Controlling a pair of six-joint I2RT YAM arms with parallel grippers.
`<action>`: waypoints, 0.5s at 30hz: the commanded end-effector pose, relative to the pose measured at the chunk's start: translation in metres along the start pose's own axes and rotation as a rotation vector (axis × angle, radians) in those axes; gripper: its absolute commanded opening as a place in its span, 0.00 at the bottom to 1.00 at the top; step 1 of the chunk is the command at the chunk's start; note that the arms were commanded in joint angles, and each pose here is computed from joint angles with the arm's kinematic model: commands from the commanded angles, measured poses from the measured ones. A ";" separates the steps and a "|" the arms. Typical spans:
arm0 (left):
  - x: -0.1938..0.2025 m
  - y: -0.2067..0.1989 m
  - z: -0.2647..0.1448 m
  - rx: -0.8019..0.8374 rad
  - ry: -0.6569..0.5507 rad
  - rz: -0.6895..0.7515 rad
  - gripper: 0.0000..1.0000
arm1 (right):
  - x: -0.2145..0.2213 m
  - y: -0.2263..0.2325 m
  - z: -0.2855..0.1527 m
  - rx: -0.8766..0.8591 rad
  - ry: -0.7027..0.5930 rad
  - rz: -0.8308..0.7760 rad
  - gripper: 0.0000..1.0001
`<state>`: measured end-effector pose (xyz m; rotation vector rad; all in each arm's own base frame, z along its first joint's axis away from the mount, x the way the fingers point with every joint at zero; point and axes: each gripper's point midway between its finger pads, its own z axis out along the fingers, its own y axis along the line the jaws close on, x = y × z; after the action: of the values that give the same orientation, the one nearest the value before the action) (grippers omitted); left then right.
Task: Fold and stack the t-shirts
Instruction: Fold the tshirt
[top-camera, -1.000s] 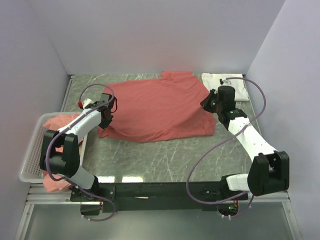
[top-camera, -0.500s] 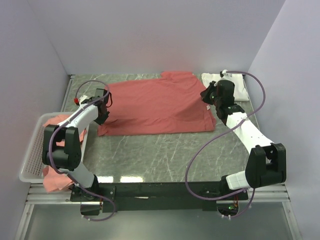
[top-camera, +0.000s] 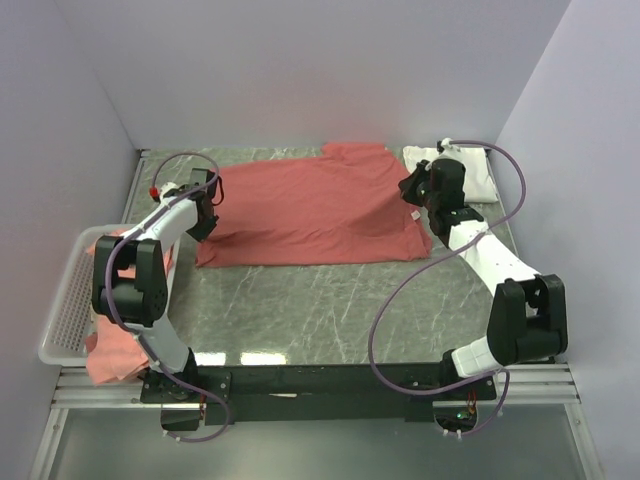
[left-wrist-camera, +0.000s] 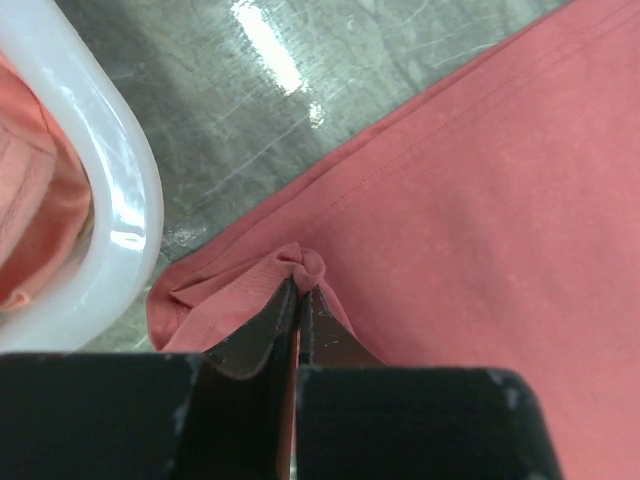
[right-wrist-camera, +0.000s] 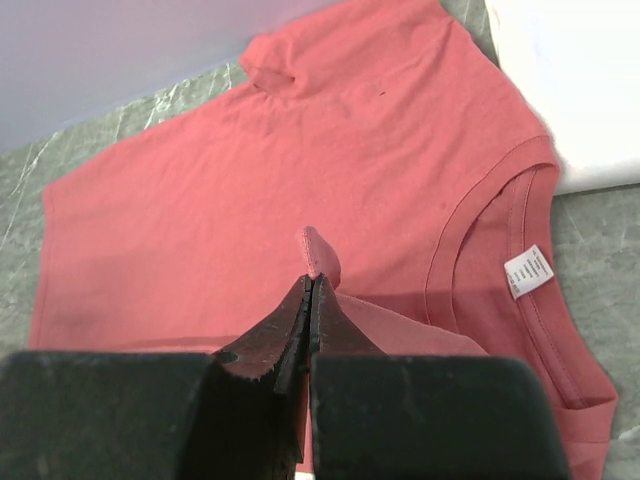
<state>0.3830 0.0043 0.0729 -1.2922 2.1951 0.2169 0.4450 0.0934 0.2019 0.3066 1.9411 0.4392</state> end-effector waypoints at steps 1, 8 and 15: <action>-0.011 -0.005 -0.001 0.008 -0.011 0.008 0.06 | -0.039 0.014 0.003 -0.038 -0.108 -0.014 0.00; -0.015 -0.003 0.006 0.005 -0.004 0.006 0.07 | -0.043 0.015 0.008 -0.053 -0.116 -0.012 0.00; -0.016 -0.009 0.009 0.024 0.003 0.008 0.13 | -0.040 0.014 0.016 -0.050 -0.104 -0.014 0.00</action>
<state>0.3822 0.0145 0.0646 -1.2958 2.2306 0.2257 0.4593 0.0948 0.2024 0.3019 1.9268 0.4505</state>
